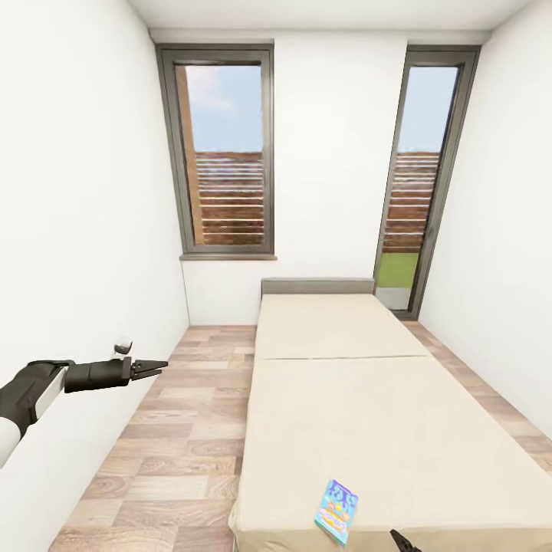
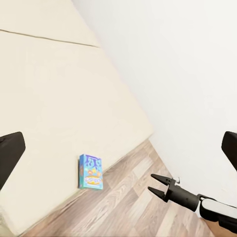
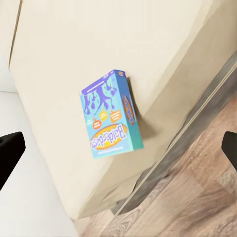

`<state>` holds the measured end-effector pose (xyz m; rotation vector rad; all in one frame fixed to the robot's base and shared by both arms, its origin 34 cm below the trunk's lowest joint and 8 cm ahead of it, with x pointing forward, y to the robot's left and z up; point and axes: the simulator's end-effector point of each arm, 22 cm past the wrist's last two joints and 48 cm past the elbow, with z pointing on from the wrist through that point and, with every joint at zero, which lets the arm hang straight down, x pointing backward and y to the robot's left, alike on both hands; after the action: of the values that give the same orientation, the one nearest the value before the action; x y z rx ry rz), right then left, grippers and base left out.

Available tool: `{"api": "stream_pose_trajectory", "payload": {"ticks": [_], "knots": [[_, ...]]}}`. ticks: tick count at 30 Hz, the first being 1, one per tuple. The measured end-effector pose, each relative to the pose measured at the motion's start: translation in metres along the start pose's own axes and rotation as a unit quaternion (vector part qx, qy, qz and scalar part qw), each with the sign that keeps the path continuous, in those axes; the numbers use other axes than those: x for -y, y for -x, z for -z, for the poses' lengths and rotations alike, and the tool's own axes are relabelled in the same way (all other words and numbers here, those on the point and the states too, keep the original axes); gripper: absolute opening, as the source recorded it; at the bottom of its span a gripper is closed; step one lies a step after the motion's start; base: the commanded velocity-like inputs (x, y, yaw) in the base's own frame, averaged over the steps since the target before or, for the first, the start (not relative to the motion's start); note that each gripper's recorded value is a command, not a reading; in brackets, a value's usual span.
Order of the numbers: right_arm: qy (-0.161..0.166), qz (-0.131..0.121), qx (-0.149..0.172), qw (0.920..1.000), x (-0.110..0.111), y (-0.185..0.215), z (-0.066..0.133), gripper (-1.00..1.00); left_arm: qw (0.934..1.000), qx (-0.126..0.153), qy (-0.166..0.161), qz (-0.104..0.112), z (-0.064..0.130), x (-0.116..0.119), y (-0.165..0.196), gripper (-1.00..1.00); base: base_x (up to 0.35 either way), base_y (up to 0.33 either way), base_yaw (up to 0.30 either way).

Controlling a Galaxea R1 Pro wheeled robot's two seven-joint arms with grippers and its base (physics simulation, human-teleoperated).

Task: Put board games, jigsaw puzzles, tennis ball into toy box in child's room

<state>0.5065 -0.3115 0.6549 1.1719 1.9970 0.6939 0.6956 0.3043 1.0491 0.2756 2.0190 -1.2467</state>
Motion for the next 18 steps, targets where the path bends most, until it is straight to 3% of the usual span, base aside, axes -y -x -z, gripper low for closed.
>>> {"api": "stream_pose_trajectory", "payload": {"ticks": [18], "knots": [[0.007,-0.002,0.003,1.0,0.014,-0.006,-0.017,1.0,1.0,-0.001,-0.006,-0.001,-0.013,-0.015,-0.017,1.0,0.0,0.0,0.0]]}}
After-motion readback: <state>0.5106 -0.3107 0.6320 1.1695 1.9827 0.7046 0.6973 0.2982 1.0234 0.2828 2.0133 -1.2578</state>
